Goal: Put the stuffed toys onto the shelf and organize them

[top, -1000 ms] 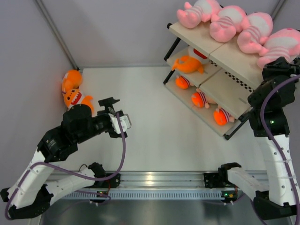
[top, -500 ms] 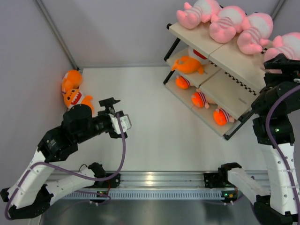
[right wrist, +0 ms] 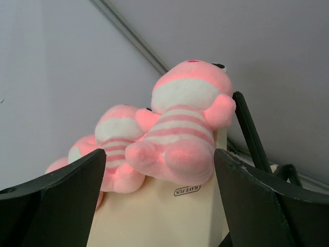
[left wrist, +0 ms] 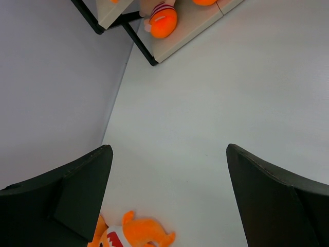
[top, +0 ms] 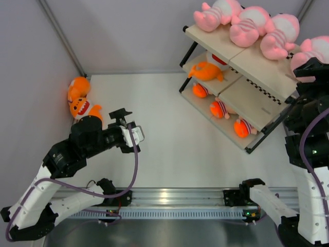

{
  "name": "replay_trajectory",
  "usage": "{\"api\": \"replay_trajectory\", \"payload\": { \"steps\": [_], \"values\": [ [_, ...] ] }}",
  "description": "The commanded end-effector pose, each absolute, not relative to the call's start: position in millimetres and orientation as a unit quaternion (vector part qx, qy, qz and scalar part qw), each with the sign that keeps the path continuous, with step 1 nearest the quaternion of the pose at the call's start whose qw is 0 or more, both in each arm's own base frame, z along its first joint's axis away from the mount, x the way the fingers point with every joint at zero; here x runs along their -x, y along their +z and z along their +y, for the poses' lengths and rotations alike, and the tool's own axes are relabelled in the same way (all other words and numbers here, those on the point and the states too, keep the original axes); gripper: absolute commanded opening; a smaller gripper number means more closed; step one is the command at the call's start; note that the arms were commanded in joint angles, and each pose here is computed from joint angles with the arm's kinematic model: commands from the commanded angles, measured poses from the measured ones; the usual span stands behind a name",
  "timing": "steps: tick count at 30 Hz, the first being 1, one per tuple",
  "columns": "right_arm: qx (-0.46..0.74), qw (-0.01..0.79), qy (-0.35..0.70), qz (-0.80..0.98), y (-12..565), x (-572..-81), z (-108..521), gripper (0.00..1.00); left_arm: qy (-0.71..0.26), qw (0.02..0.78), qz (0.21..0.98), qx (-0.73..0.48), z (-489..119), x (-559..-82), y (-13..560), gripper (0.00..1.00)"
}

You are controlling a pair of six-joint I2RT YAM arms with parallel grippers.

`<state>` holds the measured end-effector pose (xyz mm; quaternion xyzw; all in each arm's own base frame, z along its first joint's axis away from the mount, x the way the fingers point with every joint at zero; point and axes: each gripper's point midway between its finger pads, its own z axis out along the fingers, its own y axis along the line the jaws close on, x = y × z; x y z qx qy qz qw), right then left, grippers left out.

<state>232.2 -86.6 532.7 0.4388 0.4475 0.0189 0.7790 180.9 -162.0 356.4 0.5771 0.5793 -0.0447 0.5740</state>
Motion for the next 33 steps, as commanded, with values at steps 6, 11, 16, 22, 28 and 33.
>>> {"api": "replay_trajectory", "payload": {
  "steps": [6,11,16,22,28,33],
  "values": [
    [-0.224,0.829,0.0,0.512,566,-201,-51,0.87,-0.022,0.518,0.687,-0.509,-162,-213,305,0.98],
    [-0.03,0.841,0.031,0.539,586,-189,2,0.88,0.015,0.437,0.765,-0.472,-161,-232,263,0.98],
    [0.171,0.82,0.123,0.531,583,-180,76,0.88,0.078,0.361,0.81,-0.455,-153,-252,234,0.97],
    [0.293,0.765,0.205,0.535,554,-180,123,0.87,0.056,0.305,0.905,-0.293,-90,-322,220,0.87],
    [0.336,0.733,0.233,0.544,532,-181,138,0.87,0.099,0.311,0.937,-0.122,19,-376,204,0.83],
    [0.344,0.73,0.262,0.53,528,-172,147,0.86,0.21,0.333,0.917,-0.065,85,-400,189,0.82]
  ]
}}
